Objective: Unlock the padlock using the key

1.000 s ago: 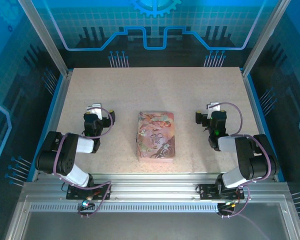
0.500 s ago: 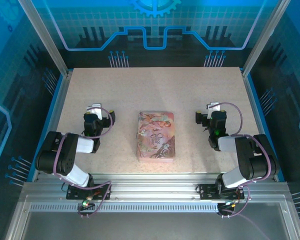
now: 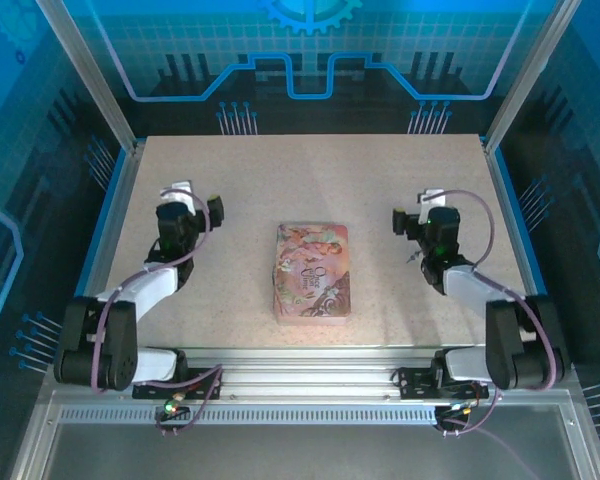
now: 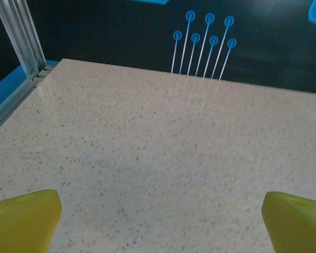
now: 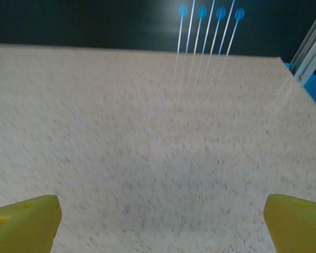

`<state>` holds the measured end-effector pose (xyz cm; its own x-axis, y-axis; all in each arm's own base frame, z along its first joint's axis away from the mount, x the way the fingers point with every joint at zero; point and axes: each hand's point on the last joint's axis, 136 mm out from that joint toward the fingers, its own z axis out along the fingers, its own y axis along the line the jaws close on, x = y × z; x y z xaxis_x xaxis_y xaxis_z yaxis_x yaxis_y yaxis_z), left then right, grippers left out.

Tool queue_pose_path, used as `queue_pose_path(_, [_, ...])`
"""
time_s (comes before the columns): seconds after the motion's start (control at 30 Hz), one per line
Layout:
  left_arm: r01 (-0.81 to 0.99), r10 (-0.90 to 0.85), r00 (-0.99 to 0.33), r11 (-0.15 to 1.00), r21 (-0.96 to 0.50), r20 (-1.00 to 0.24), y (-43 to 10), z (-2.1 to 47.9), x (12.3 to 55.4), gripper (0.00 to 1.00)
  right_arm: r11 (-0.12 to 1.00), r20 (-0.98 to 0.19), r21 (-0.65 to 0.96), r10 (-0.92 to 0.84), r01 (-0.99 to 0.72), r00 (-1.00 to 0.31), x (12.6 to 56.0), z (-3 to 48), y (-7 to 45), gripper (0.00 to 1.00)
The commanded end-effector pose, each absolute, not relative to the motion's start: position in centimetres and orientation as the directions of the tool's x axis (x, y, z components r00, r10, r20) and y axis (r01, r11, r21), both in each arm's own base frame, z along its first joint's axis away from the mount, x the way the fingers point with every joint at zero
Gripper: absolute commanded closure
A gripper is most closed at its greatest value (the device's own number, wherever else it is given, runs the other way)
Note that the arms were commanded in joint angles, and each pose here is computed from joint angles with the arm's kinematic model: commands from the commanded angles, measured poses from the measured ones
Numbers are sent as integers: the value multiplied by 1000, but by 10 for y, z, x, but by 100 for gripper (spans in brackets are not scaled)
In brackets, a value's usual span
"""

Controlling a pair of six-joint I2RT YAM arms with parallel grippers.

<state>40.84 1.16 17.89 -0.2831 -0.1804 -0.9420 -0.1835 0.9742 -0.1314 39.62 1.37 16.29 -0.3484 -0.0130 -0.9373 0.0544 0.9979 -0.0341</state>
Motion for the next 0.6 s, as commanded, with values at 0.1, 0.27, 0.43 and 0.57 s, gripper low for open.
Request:
queue_pose_path(0.1, [-227,-533,-426,845,-484,-731,-12,186,390,1,877,-739,429,480,219,-473,361,187,15,0])
queue_pose_path(0.27, [-51,-564,-567,751,-658,-600,-68,189,376,6,840,-646,541,446,40,-620,346,190,63,0])
queue_pose_path(0.43, [-68,-544,-730,660,-749,-413,-112,163,334,12,800,-491,599,353,-15,-796,307,166,110,13])
queue_pose_path(0.57, [-37,-474,-816,615,-788,-332,-152,141,294,17,791,-444,609,279,-58,-852,275,148,137,19])
